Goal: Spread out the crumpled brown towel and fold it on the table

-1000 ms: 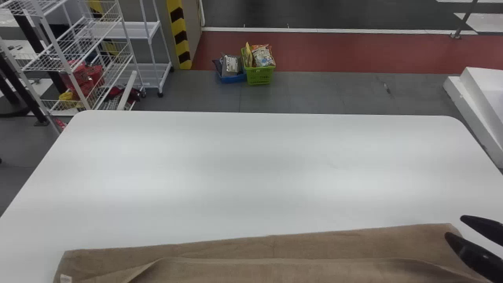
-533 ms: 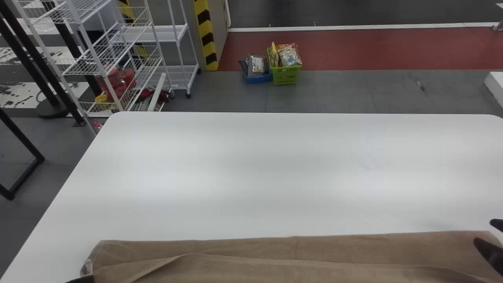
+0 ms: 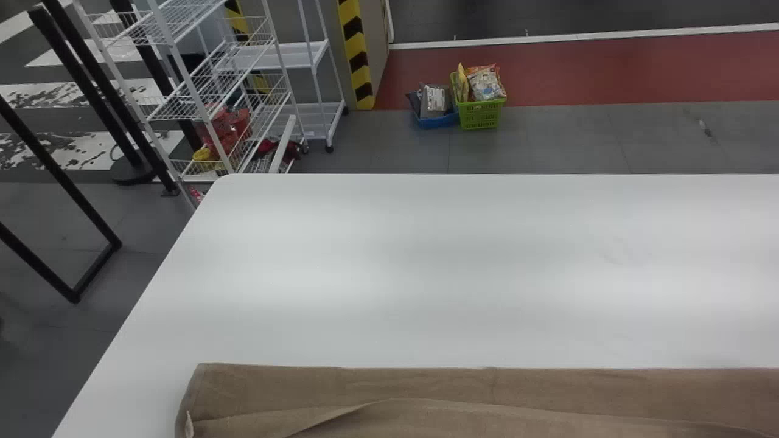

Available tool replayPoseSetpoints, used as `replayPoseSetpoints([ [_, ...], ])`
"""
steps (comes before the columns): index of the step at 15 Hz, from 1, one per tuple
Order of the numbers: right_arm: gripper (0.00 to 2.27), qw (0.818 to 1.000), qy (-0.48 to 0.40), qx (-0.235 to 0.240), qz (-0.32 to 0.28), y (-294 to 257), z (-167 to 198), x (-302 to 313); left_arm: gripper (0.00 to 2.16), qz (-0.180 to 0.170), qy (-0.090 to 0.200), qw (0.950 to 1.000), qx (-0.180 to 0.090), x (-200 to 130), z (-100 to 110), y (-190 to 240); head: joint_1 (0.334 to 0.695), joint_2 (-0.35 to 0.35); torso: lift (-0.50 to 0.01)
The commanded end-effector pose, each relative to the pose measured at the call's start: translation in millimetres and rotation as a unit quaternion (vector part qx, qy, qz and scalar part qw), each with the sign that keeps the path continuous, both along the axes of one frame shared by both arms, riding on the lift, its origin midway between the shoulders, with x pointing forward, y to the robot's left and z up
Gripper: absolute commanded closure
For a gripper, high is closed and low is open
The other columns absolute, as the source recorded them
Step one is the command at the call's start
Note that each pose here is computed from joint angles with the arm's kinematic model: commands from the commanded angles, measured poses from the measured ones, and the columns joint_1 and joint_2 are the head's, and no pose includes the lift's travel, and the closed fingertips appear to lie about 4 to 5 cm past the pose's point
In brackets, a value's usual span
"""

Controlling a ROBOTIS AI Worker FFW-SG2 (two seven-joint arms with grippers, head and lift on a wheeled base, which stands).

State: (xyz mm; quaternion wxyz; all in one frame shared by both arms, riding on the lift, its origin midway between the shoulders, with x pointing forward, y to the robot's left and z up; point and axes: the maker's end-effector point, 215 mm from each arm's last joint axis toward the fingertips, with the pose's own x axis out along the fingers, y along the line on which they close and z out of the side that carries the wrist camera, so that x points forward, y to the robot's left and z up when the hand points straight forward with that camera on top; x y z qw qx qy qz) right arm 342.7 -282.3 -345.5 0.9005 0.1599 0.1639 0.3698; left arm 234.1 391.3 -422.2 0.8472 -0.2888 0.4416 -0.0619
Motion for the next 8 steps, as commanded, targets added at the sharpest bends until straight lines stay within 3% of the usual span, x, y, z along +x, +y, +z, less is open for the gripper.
replayPoseSetpoints([
  [1, 0.22, 0.999, 0.008, -0.005, 0.039, 38.0, 6.4, -4.1, 1.66, -0.003, -0.006, 1.0000, -0.005, 6.7, 2.2, -5.6, 0.695, 0.219, -0.127],
  [4, 0.46, 0.996, 0.034, -0.022, 0.085, 85.8, -8.3, 0.7, 1.66, -0.012, -0.013, 0.9998, -0.003, 19.2, 3.5, -12.0, 0.695, 0.277, -0.127],
  [6, 0.47, 0.991, 0.028, -0.046, 0.122, 121.0, -10.7, 8.1, 1.66, -0.011, -0.011, 0.9999, 0.003, 23.4, 2.2, -9.6, 0.695, 0.336, -0.127],
  [8, 0.47, 0.984, 0.002, -0.081, 0.157, 154.0, -0.7, 24.7, 1.66, -0.008, -0.014, 0.9999, 0.005, 28.6, 2.6, -7.0, 0.695, 0.350, -0.127],
])
